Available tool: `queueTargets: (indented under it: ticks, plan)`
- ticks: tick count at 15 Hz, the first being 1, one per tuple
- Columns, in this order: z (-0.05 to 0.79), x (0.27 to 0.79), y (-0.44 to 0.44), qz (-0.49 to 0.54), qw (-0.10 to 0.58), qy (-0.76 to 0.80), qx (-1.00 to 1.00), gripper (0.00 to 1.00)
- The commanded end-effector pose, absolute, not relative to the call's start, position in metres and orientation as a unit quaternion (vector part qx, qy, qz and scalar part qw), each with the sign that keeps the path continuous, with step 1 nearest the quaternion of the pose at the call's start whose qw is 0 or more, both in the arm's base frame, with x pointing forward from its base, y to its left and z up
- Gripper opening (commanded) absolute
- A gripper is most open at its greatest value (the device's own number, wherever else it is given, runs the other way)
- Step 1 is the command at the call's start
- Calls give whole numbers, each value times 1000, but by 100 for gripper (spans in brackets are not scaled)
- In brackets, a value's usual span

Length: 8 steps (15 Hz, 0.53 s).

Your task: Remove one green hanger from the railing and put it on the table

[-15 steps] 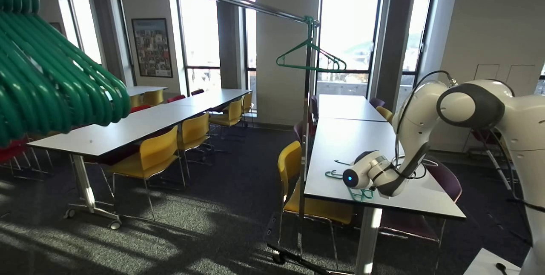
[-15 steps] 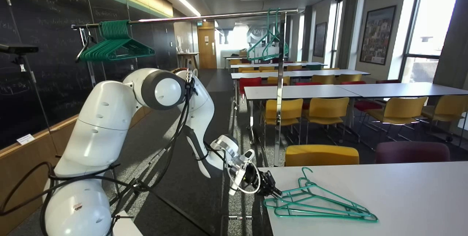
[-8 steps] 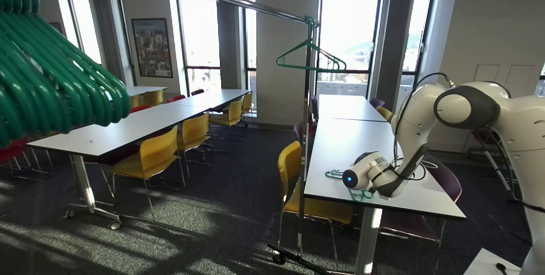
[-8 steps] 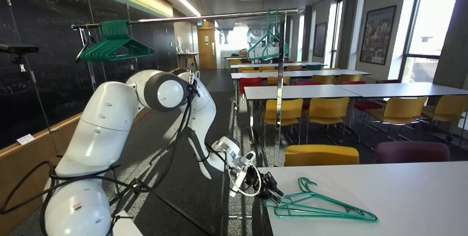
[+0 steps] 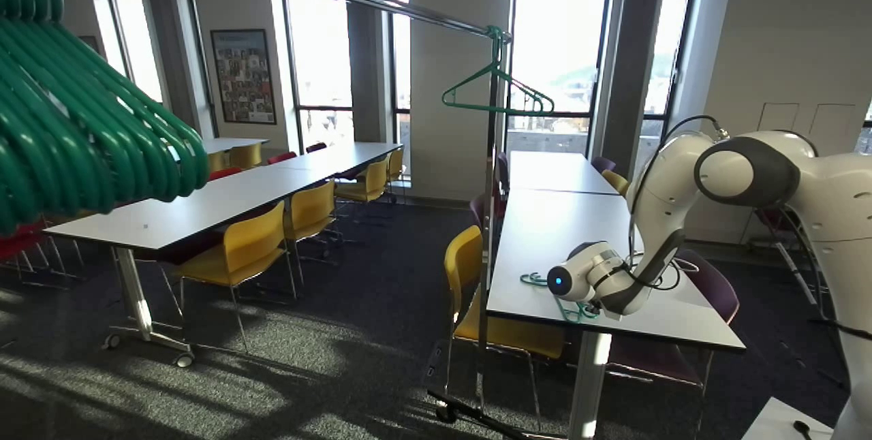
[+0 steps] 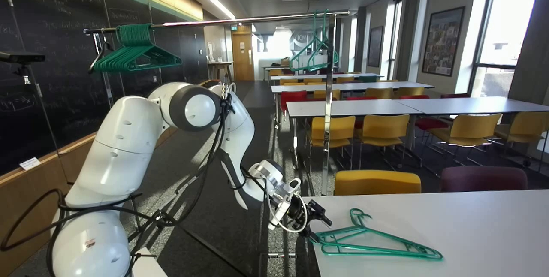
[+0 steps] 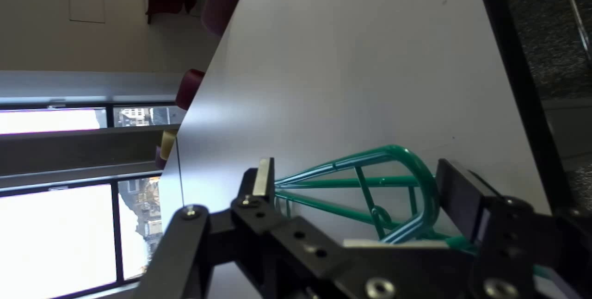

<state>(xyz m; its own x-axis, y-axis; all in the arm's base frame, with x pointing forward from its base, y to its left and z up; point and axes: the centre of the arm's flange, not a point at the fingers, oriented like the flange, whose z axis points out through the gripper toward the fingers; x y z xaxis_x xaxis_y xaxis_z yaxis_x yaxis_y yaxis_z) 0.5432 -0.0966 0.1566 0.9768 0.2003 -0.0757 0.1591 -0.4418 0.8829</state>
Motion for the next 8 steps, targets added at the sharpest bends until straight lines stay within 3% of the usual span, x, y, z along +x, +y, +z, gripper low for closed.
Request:
queueTargets:
  ticks: [1,8]
  plan:
    - [172,549,-94,3,440,140,887,100]
    - [224,548,-81,66,257,199,943,100]
